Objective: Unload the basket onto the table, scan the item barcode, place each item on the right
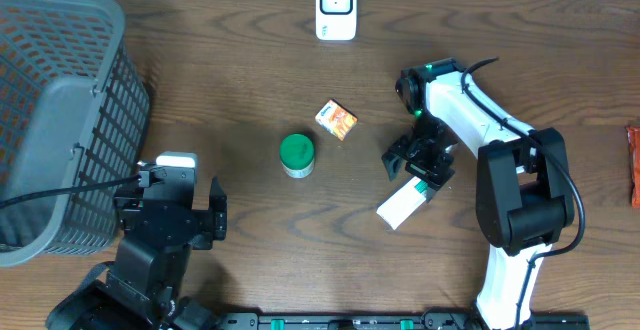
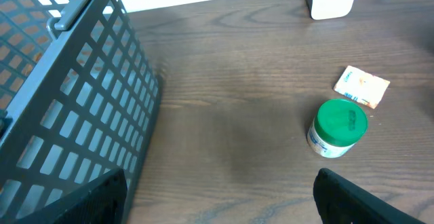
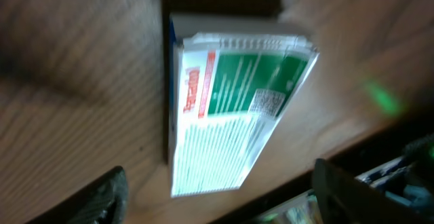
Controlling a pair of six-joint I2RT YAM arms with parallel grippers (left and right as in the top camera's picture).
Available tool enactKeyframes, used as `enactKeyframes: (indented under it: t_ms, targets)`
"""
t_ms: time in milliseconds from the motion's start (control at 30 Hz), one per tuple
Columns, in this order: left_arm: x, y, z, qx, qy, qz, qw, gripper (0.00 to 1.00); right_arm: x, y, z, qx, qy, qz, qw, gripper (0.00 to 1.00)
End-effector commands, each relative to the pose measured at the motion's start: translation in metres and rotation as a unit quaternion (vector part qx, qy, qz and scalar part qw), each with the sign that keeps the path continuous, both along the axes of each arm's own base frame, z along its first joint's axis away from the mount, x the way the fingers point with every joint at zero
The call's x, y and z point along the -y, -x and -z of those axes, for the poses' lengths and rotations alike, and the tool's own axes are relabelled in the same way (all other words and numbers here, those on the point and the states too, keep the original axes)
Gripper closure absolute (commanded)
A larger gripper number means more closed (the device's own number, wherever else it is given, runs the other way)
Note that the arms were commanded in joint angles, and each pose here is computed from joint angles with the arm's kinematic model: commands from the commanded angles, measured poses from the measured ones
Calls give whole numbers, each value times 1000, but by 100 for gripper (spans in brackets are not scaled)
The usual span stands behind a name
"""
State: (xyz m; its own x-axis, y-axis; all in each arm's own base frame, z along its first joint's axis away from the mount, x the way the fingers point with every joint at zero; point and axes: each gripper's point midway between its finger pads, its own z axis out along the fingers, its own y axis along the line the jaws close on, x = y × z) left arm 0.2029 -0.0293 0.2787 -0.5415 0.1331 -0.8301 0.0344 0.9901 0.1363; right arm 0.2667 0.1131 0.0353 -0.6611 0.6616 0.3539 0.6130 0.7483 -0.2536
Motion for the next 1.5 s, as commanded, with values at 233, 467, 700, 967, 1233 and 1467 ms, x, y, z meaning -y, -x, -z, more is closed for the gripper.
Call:
enactKeyframes:
  t_ms: [233, 467, 700, 967, 1233, 1467]
  targets:
    - [-1, 1, 0, 1, 0, -4, 1000, 12, 9, -14, 30, 55, 39, -18, 998, 9]
    - [-1, 1, 0, 1, 0, -4, 1000, 12, 8, 15, 67, 47, 56, 2, 997, 11]
    - [-1, 1, 0, 1, 0, -4, 1000, 12, 5, 14, 71, 58, 53, -10, 997, 16]
    - [-1, 1, 0, 1, 0, -4, 1000, 12, -7, -36, 22, 116, 36, -32, 992, 16]
    - [-1, 1, 0, 1, 0, -4, 1000, 12, 2, -28, -39, 92, 62, -41, 993, 13]
    - [-1, 1, 0, 1, 0, -4, 1000, 12, 14, -1, -59, 56, 72, -68, 993, 9]
